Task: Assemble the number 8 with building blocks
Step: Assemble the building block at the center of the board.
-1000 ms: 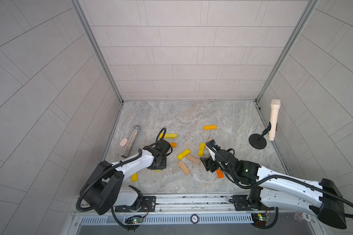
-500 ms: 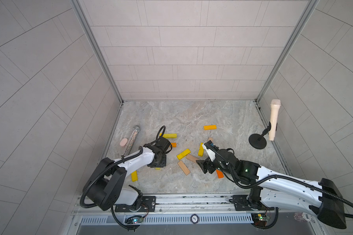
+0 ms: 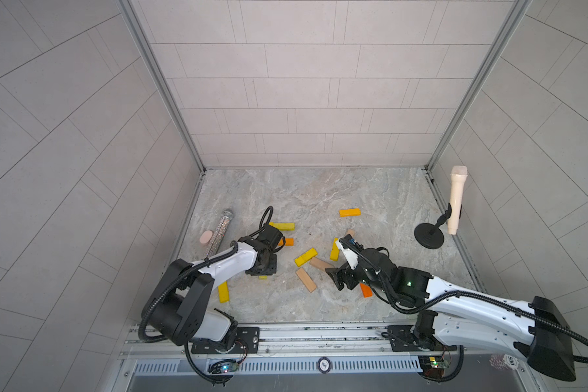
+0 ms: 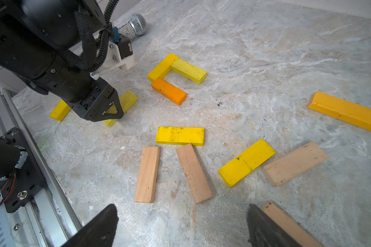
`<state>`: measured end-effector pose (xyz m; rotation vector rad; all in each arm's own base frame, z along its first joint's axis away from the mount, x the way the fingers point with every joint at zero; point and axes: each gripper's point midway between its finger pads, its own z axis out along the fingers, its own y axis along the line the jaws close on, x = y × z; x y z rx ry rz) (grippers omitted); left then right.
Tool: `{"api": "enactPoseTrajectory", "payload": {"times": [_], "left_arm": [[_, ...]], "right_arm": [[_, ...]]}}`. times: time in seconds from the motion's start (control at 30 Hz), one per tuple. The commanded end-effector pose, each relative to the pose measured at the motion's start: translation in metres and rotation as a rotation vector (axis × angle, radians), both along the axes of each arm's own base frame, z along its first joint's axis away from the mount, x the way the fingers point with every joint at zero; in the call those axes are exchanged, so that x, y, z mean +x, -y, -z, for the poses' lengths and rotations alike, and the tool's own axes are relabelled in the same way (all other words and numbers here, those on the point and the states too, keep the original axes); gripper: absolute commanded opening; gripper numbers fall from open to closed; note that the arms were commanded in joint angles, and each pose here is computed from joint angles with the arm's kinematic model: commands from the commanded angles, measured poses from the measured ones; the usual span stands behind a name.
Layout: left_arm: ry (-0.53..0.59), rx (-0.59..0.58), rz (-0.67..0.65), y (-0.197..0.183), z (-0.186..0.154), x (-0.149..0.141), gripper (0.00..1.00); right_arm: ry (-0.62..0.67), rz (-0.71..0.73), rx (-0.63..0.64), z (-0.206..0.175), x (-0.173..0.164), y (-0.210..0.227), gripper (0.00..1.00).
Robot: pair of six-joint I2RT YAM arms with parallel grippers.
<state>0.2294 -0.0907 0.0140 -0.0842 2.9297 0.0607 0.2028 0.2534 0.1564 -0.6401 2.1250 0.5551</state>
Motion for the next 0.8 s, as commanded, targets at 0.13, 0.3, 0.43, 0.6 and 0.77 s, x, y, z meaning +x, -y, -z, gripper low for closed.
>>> {"api": "enactPoseTrajectory", "payload": {"times": [0.13,0.3,0.43,0.6,0.77], "left_arm": [[-0.021,0.005,0.003,-0.008,0.007,0.011,0.3],[-0.032,0.01,0.017,-0.007,0.007,0.019,0.3],[-0.044,-0.001,0.011,-0.009,0.008,0.025,0.3],[-0.055,-0.035,0.015,-0.006,0.009,0.032,0.3],[-0.068,-0.047,0.015,-0.005,0.008,0.035,0.31]], "right_arm": [[0.018,0.019,0.019,-0.006,0.005,0.001,0.95],[0.02,0.02,0.021,-0.006,0.006,0.002,0.95],[0.023,0.023,0.024,-0.006,0.007,0.003,0.94],[0.028,0.03,0.024,-0.006,0.008,0.007,0.94],[0.034,0.037,0.029,-0.007,0.009,0.011,0.93]]}}
